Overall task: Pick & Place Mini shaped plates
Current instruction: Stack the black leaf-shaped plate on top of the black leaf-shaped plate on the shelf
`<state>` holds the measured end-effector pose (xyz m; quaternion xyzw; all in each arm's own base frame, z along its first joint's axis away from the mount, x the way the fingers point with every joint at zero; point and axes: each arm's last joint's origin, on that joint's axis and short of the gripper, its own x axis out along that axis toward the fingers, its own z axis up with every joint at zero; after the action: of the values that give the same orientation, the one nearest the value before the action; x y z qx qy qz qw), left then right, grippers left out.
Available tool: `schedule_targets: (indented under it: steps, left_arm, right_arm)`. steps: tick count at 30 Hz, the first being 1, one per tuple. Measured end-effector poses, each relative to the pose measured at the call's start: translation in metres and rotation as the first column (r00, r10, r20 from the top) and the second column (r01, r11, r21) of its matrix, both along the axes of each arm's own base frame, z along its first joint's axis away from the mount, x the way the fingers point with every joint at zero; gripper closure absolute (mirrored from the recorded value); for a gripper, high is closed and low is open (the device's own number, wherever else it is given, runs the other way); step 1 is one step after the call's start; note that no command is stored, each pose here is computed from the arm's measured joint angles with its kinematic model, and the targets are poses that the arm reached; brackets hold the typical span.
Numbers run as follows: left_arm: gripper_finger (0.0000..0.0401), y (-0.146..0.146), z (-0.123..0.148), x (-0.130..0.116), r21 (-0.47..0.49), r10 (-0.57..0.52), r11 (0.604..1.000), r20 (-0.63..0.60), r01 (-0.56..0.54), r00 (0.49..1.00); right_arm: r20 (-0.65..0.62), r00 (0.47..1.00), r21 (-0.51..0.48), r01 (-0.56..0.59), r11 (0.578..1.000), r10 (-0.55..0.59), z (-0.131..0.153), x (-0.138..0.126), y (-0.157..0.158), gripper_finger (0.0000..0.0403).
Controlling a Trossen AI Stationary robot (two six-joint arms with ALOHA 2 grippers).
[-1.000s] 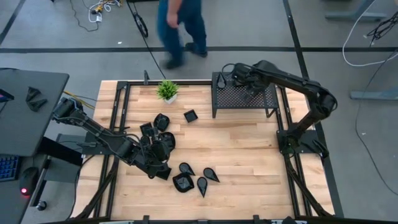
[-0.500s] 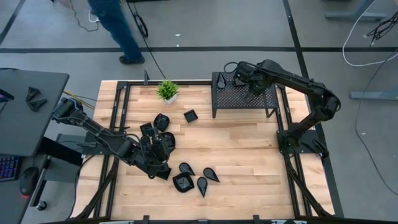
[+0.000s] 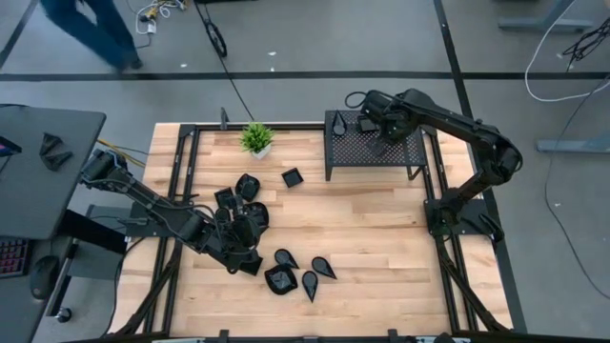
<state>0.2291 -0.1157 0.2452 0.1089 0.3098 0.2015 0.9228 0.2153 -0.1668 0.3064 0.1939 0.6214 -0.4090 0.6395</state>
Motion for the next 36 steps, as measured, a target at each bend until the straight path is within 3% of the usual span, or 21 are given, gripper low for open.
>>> schedule_targets:
  steps: [36]
  left_arm:
    - [0.0224, 0.0, 0.0, 0.0, 0.0, 0.0, 1.0, 0.0, 0.0, 1.0]
  right_arm:
    - [0.031, 0.999, 0.004, -0.021, 1.0, 0.021, 0.0007, -0.0028, -0.008, 0.0399]
